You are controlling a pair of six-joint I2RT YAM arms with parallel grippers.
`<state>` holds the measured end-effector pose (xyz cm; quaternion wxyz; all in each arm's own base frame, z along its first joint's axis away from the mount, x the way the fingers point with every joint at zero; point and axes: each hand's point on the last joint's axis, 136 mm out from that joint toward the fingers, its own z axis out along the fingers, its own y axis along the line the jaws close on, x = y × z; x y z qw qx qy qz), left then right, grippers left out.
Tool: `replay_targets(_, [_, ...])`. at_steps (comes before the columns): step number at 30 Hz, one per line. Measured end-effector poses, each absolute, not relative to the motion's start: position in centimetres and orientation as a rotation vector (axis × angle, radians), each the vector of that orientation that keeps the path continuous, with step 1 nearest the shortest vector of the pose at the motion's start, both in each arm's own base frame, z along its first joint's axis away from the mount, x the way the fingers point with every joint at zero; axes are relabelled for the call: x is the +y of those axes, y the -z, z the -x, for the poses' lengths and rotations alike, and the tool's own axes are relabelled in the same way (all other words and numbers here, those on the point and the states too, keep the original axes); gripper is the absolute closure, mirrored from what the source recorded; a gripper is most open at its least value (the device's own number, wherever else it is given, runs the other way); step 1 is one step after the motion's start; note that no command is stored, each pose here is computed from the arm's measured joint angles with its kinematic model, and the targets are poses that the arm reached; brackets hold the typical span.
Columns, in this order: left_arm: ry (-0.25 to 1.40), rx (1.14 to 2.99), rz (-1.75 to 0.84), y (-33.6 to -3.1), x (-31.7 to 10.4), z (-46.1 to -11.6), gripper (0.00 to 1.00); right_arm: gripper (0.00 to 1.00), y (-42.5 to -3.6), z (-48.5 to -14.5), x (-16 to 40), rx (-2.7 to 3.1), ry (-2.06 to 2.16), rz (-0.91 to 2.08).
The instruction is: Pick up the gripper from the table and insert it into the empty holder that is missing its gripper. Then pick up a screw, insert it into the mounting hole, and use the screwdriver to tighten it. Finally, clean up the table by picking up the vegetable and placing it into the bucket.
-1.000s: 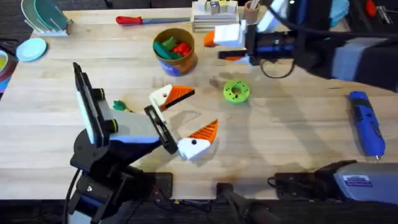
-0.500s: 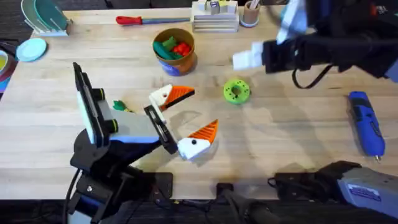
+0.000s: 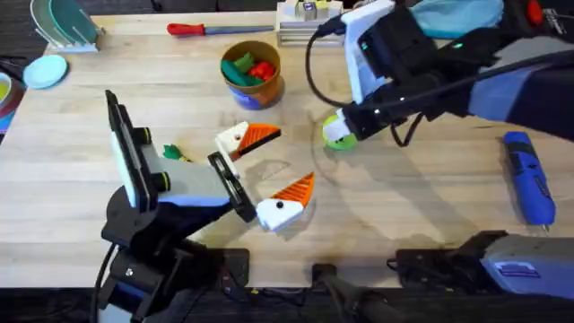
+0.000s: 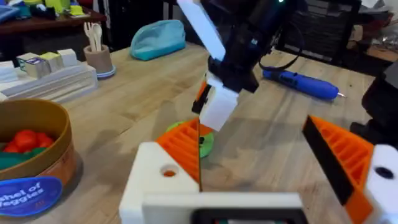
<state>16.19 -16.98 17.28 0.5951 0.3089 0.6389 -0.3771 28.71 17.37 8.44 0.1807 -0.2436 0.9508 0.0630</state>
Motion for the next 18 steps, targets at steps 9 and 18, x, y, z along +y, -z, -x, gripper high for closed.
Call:
replay_targets(9, [0.876, 1.484, -0.717, -17.3, -17.0, -16.2, 0.008, 0.545, -6.5, -28.0, 18.0, 2.734, -0.158, 0.749])
replay_targets(18, [0.876, 1.484, -0.717, -17.3, -17.0, -16.2, 0.008, 0.670, -5.9, -27.7, 18.5, 2.741, -0.151, 0.779])
